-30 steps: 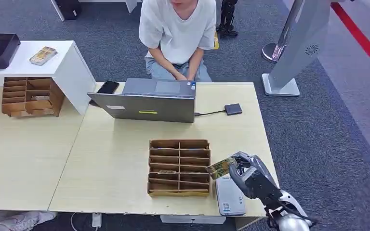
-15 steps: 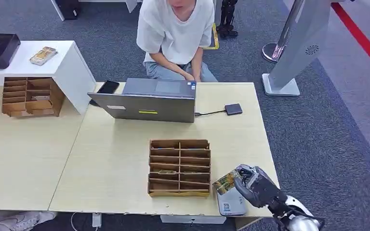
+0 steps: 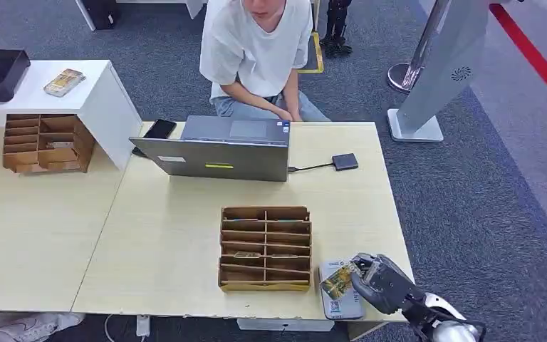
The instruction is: Pass the card to the sensor for recognition and then transmit it.
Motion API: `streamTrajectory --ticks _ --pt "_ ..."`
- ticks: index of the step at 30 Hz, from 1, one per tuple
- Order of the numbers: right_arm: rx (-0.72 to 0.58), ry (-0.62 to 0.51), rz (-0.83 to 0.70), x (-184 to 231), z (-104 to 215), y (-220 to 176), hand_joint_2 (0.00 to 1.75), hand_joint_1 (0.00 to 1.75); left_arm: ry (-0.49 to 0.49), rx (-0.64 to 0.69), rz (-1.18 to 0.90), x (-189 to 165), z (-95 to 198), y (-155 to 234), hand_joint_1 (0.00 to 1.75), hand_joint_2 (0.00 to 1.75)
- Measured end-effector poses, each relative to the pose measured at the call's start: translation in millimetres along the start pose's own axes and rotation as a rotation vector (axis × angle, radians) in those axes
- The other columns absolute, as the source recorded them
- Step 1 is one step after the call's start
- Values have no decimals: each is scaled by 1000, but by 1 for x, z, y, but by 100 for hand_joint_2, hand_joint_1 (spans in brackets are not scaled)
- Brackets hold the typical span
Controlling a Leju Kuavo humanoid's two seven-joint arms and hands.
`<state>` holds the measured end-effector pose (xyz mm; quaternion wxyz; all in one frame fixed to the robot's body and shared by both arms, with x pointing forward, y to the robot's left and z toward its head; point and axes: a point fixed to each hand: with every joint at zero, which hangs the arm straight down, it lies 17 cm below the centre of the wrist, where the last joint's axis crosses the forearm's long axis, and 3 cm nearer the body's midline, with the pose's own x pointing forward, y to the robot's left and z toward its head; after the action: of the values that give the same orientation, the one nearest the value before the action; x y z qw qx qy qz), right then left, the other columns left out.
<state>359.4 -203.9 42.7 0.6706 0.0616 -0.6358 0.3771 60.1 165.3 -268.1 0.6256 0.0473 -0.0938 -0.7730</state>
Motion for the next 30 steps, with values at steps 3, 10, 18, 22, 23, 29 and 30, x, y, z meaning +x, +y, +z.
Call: streamTrajectory --ticks 3,10,18,22,23,29,30 --pt "7 5 4 -2 -1 1 175 175 -2 3 -20 0 0 0 0 0" --pt "11 34 15 -8 -2 2 175 175 -10 31 -48 3 0 5 0 0" --pt "8 64 26 -14 -4 3 175 175 -24 48 -85 5 -1 7 0 0" --pt "6 79 34 -18 -5 4 175 175 -29 65 -104 7 -1 9 0 0" --pt "5 85 37 -19 -5 3 175 175 -30 73 -107 7 -1 11 0 0" --pt "-8 118 55 -25 -5 1 175 175 -37 93 -135 8 -1 13 0 0" --pt "-8 120 58 -26 -5 1 175 175 -39 101 -142 8 -1 14 0 0"
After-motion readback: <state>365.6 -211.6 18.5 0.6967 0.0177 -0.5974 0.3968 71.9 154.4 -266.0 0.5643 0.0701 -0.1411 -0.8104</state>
